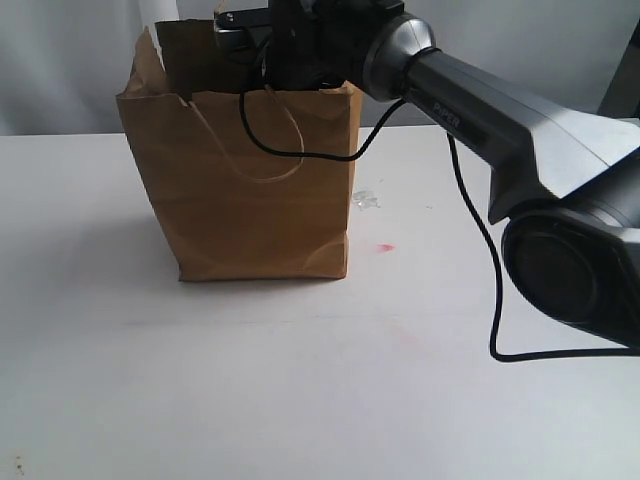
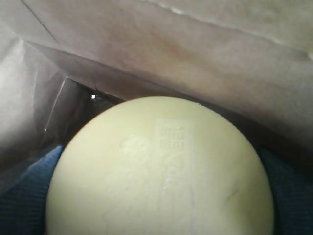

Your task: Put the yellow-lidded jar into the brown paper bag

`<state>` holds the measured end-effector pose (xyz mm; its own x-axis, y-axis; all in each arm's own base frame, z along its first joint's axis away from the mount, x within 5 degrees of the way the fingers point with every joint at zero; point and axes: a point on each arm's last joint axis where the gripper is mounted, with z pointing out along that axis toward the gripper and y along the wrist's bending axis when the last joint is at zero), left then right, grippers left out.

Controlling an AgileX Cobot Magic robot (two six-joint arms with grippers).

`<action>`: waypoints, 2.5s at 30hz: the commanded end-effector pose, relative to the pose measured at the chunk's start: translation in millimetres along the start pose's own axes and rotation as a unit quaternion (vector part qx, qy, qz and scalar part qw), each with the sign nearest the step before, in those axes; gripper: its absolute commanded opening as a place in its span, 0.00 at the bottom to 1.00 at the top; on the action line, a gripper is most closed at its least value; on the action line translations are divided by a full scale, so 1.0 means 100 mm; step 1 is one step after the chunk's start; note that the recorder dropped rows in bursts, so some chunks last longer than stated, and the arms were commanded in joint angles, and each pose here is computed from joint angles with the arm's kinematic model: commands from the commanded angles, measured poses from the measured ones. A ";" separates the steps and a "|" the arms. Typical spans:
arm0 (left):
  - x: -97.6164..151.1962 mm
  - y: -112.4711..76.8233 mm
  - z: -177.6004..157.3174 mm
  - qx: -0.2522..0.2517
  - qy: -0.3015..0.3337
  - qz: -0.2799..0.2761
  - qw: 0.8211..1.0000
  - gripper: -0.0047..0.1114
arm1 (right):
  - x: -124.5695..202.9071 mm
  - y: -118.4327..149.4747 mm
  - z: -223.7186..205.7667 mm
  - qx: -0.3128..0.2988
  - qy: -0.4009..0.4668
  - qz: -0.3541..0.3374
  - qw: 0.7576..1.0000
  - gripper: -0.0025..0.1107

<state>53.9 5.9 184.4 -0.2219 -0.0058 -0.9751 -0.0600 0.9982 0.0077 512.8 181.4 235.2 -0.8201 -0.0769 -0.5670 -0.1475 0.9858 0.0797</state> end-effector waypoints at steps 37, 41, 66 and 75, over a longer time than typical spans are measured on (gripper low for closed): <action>-0.01 -0.01 0.00 0.004 -0.004 -0.003 1.000 0.05 | -0.17 0.06 -0.37 -0.028 -0.048 0.008 0.998 0.92; -0.01 -0.01 0.00 0.004 -0.004 -0.003 1.000 0.05 | -0.23 0.10 -0.64 -0.054 -0.061 0.021 0.996 0.73; -0.01 -0.01 0.00 0.004 -0.004 -0.003 1.000 0.05 | -0.21 0.04 -2.73 -0.093 -0.137 -0.026 0.986 0.02; -0.01 -0.01 0.00 0.004 -0.004 -0.003 1.000 0.05 | 0.32 -0.14 -3.50 -0.078 -0.144 -0.034 0.986 0.02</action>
<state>53.9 5.9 184.4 -0.2219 -0.0058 -0.9751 -0.0600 0.9982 0.0077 321.8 123.8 500.2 -0.6154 -0.0483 -0.7867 -0.2973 0.9386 0.1749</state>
